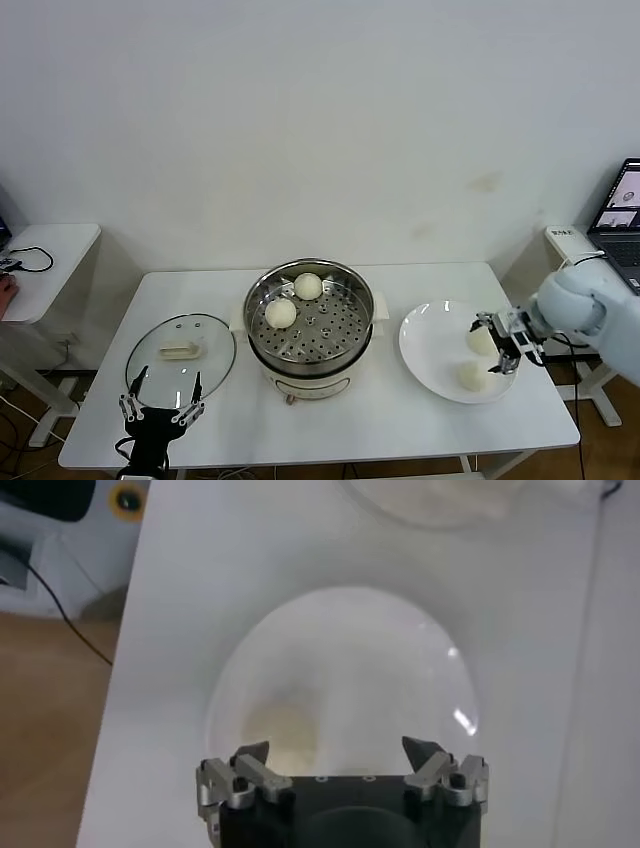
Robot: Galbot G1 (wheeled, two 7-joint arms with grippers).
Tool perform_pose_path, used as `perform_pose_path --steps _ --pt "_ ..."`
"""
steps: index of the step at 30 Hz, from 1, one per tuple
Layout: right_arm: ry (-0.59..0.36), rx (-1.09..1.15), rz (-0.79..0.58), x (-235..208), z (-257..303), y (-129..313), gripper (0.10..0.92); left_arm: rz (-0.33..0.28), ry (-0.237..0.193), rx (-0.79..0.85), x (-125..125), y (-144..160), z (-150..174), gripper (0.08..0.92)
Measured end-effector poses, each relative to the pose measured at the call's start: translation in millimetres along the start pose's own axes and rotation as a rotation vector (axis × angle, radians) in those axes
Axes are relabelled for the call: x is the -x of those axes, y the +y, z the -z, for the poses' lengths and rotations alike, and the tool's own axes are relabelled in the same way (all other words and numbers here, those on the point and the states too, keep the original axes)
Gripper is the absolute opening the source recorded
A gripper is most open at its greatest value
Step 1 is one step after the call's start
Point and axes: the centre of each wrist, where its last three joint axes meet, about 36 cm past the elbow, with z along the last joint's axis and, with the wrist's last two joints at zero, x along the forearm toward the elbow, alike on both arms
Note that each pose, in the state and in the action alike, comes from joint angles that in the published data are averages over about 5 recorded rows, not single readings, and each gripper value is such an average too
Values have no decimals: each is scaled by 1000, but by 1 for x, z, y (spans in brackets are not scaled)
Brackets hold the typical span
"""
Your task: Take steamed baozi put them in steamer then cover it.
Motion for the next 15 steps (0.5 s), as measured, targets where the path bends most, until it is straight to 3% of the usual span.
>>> perform_pose_path --steps 15 --pt "39 20 32 51 -7 15 799 9 20 3 2 1 -7 823"
